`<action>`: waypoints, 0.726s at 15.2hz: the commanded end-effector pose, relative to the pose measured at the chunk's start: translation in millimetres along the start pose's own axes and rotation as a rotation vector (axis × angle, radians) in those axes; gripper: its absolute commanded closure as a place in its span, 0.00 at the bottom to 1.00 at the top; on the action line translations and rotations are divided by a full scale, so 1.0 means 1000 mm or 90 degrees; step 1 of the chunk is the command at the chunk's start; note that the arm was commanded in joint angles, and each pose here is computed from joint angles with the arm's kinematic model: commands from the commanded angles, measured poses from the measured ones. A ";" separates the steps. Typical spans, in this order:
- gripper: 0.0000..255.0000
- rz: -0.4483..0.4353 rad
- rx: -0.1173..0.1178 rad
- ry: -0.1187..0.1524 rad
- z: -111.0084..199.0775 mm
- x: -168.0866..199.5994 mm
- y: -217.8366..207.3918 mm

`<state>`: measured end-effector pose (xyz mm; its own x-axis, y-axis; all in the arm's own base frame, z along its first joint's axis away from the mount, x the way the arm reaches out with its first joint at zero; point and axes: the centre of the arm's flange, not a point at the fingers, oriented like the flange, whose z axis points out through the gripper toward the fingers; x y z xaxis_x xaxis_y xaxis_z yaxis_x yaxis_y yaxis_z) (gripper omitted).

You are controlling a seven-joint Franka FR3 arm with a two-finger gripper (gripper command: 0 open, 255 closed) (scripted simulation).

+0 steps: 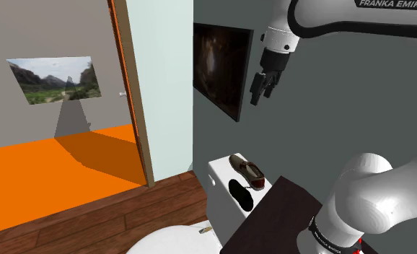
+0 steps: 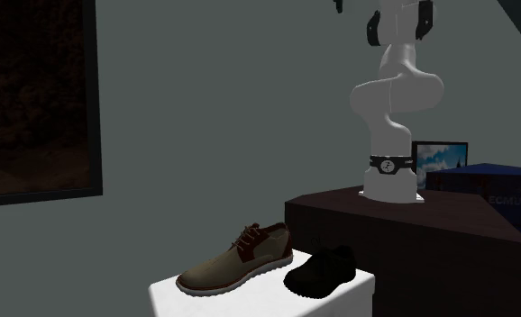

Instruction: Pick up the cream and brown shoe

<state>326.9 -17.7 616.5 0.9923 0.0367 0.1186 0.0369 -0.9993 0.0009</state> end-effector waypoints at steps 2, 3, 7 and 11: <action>0.00 0.007 -0.003 0.000 0.013 0.001 0.003; 0.00 0.015 -0.005 0.001 0.025 0.002 0.006; 0.00 0.044 -0.015 0.002 0.076 0.006 0.019; 0.00 0.073 -0.025 0.003 0.126 0.009 0.033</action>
<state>347.9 -42.9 502.6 0.9905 -0.0663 0.1207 -0.0696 -0.9973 0.0236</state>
